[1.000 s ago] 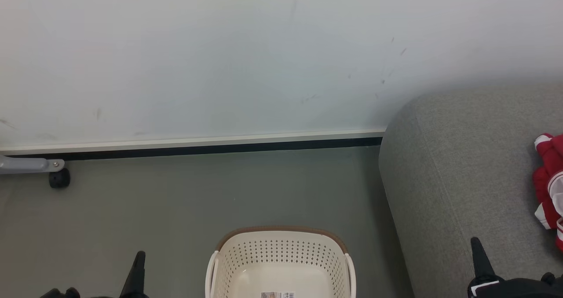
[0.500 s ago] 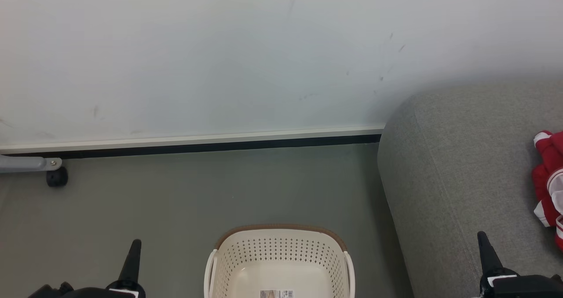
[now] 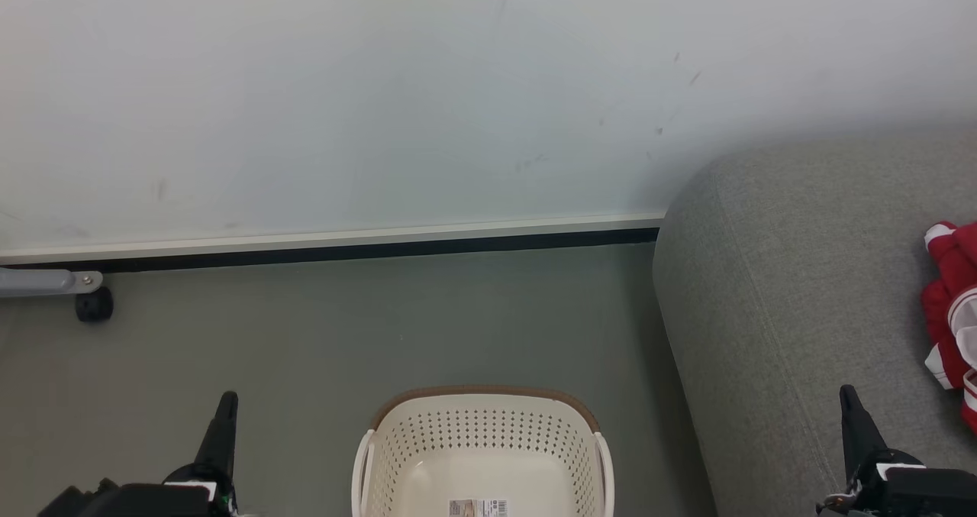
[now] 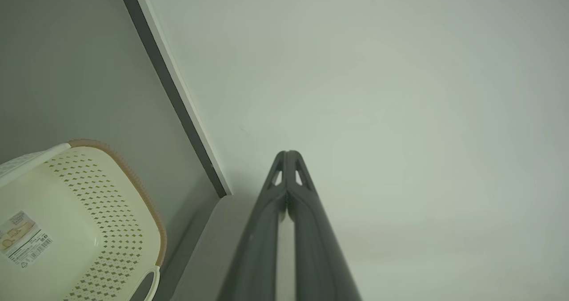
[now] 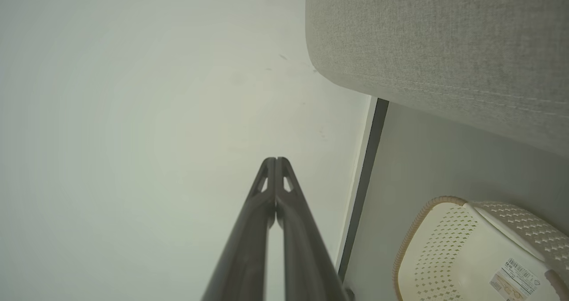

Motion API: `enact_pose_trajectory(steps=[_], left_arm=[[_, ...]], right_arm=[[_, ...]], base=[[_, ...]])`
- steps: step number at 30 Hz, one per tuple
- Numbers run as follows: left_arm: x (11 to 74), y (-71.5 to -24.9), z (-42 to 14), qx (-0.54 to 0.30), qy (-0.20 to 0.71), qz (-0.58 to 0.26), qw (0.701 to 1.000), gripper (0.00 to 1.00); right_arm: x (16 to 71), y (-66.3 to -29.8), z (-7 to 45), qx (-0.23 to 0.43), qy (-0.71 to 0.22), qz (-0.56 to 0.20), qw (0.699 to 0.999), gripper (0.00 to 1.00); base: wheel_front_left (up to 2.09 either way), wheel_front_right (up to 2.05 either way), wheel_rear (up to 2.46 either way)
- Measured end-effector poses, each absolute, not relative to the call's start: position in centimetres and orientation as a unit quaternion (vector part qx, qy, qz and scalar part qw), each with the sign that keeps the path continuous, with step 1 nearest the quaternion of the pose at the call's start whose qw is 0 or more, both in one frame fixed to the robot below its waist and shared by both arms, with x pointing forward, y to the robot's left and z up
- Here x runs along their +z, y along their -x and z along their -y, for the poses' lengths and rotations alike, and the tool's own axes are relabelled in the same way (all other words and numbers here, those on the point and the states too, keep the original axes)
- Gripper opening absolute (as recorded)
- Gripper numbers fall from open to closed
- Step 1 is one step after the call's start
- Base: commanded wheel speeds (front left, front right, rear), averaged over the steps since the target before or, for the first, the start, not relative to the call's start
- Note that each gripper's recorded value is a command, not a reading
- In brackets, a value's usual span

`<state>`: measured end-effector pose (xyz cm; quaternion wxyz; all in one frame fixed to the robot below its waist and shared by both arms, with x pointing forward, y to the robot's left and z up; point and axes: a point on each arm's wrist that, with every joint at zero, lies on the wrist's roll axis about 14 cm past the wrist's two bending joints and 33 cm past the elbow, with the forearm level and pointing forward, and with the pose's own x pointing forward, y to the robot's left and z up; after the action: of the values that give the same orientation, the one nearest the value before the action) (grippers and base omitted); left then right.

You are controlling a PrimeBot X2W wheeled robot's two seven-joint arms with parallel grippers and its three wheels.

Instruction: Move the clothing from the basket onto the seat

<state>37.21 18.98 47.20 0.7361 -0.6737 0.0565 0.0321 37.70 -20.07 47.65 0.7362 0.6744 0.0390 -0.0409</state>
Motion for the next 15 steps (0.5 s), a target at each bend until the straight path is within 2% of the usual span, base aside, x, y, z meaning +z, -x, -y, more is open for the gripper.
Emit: enact_pose_trajectory(steps=[6,15], left_arm=[[47.72,-37.74,-19.16,0.027,0.701,-0.044,0.711,0.00],[47.88,-37.87,-19.13,0.026,0.707,-0.041,0.706,0.00]], right_arm=[[47.83,-37.81,20.58,-0.042,-0.706,-0.026,0.707,0.00],[48.20,-38.08,20.53,-0.037,-0.707,-0.023,0.706,0.00]], base=[[0.00,0.00,0.00],[0.00,0.00,0.00]])
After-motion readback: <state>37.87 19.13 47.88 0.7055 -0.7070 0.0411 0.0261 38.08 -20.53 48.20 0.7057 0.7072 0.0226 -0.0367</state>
